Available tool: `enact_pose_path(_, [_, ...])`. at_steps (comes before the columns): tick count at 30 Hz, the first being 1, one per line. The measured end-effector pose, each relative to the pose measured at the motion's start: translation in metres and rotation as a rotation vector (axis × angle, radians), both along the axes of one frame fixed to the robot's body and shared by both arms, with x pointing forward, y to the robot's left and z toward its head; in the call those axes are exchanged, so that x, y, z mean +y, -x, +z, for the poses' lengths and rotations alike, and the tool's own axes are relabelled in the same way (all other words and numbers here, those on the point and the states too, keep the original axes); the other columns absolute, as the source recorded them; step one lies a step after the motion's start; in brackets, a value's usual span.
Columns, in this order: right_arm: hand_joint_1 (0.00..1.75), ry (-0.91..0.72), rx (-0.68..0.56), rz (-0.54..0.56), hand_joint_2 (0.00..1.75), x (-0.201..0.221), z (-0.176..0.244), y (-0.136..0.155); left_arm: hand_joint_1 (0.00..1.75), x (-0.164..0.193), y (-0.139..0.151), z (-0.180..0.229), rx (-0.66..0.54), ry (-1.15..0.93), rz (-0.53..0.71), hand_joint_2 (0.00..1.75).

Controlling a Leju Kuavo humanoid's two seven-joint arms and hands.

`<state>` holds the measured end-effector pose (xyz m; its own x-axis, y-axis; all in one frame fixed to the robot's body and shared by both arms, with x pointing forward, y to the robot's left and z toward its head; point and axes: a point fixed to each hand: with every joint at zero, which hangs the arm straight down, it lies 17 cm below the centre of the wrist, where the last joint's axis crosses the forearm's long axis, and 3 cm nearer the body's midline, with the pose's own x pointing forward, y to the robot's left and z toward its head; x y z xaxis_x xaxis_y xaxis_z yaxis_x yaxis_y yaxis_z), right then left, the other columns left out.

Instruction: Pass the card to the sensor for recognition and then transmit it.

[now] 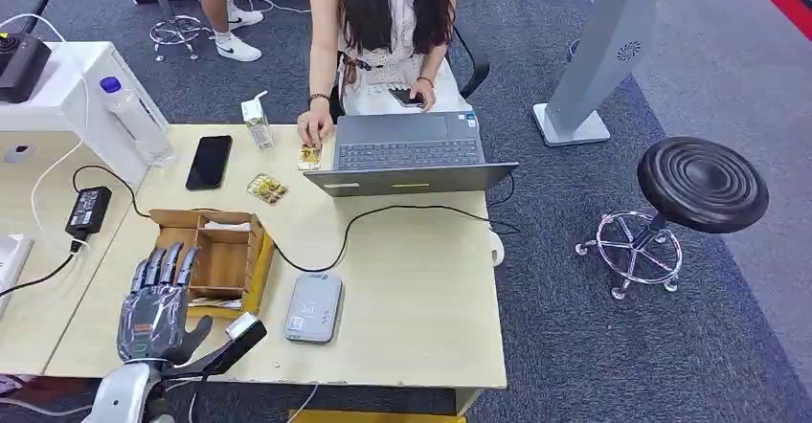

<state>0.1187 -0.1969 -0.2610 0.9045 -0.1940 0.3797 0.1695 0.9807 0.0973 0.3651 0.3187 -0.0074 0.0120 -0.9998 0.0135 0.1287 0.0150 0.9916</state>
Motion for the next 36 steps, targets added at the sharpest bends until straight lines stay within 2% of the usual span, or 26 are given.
enact_pose_path(9, [0.00,-0.003,0.002,0.012,1.75,0.001,0.000,0.000,0.00,-0.003,0.000,-0.018,0.084,0.074,-0.015,1.75])
enact_pose_path(32, [0.00,0.004,0.007,0.014,1.75,0.000,-0.001,0.001,0.00,0.001,-0.004,-0.016,0.079,0.074,-0.018,1.75])
enact_pose_path(33, [0.00,0.004,0.007,0.014,1.75,0.000,-0.001,0.001,1.75,0.001,-0.004,-0.016,0.079,0.073,-0.018,1.75])
enact_pose_path(36, [0.00,0.004,0.007,0.015,1.75,0.000,-0.001,0.001,1.75,0.002,-0.004,-0.016,0.082,0.073,-0.015,1.75])
